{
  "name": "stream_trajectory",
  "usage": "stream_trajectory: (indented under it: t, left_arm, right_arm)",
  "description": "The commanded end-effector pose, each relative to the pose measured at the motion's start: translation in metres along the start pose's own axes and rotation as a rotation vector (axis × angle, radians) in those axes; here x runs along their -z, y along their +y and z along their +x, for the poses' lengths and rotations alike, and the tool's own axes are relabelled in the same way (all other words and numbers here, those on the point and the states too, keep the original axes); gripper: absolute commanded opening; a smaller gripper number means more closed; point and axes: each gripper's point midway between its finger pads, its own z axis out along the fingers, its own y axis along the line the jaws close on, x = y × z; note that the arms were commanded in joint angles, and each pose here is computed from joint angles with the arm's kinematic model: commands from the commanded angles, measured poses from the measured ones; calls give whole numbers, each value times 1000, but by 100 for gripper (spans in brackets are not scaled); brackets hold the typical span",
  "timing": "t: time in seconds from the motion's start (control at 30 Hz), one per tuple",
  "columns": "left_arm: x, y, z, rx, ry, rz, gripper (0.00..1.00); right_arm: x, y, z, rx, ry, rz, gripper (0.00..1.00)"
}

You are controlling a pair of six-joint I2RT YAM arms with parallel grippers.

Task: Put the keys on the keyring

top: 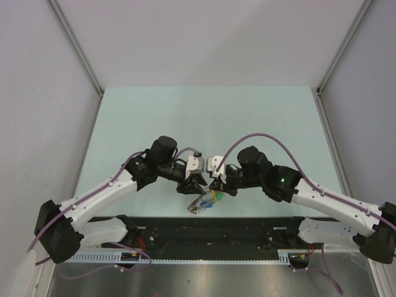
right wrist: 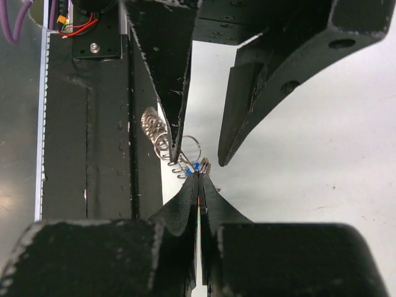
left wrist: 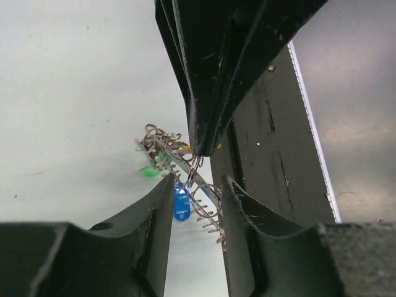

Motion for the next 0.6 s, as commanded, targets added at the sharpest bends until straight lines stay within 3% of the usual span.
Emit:
stream_trajectory:
  t: [0.0,0.17,0.43,0.57]
  left_arm:
    - [0,-5,-23,-82,-67,66,39]
    - [-4,-4,-19,-64,-70,64,31]
    - [-8,-2,-17,-39,-64,50,10]
    - [-9,-3,-9,-21,-44,45,8]
  right_arm:
    - [5,-4,-37,64,-97,2,0]
    - [6,-5,-38,65,-103,6,0]
    - [6,-4,-39,63,-105,7,0]
    - [11,-6,-41,61,-111,29,0]
